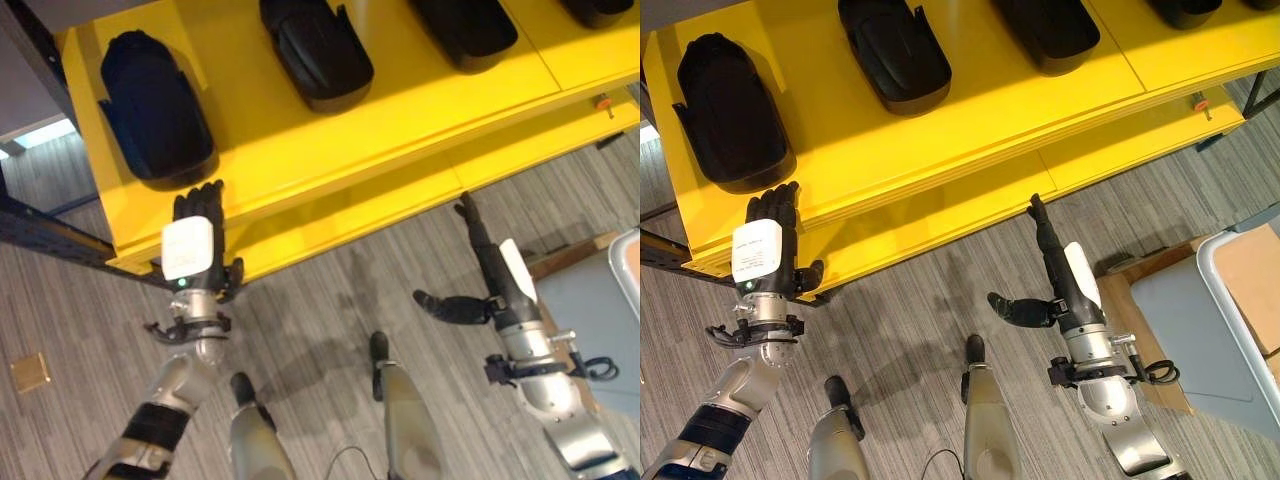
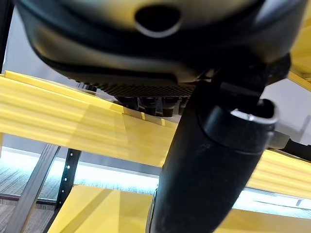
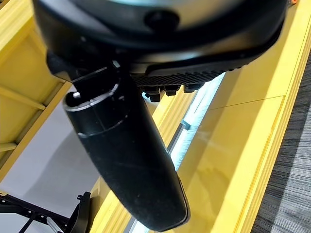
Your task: Move parts from the plastic box to the shelf.
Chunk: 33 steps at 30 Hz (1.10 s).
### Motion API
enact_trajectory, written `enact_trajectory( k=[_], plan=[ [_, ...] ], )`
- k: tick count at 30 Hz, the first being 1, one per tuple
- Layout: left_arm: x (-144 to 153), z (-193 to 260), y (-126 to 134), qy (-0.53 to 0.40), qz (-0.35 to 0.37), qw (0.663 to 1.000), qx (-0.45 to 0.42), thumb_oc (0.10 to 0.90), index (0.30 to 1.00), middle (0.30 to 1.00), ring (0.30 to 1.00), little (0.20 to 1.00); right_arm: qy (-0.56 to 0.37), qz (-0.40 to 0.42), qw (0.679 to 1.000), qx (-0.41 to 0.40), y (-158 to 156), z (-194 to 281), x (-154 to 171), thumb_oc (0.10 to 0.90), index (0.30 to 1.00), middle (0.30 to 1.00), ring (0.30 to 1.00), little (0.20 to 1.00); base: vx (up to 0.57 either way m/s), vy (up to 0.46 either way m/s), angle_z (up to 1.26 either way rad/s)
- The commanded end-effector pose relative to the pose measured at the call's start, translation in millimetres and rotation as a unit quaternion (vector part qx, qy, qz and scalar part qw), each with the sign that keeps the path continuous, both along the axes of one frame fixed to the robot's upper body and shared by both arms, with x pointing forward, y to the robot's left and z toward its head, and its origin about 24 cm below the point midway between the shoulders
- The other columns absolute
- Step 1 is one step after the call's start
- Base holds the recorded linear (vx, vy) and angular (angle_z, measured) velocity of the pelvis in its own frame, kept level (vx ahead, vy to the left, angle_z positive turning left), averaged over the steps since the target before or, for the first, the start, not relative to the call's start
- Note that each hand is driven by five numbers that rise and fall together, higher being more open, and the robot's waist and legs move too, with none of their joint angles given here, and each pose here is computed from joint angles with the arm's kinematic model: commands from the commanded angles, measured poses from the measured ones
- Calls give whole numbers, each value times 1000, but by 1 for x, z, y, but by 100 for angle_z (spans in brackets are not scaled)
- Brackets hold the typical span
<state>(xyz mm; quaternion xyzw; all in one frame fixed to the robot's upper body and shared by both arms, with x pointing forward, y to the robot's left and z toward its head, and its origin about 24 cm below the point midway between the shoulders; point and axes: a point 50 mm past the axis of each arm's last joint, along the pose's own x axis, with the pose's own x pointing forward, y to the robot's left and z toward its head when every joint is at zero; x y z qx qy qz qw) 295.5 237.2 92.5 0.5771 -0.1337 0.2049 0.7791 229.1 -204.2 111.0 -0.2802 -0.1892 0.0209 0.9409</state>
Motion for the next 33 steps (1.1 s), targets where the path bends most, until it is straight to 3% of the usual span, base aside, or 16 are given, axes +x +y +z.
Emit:
enact_trajectory(
  k=[1, 33],
  plan=[
    [3, 24, 17, -63, 31, 997, 19, 900, 1000, 1000, 1000, 1000, -115, 37, 993, 18, 11, 41, -8, 900, 1000, 1000, 1000, 1000, 0, 0, 0],
    [17, 30, 39, -57, 87, 994, 14, 900, 1000, 1000, 1000, 1000, -107, 55, 993, 11, 12, 41, -10, 900, 1000, 1000, 1000, 1000, 0, 1, 0]
  ],
)
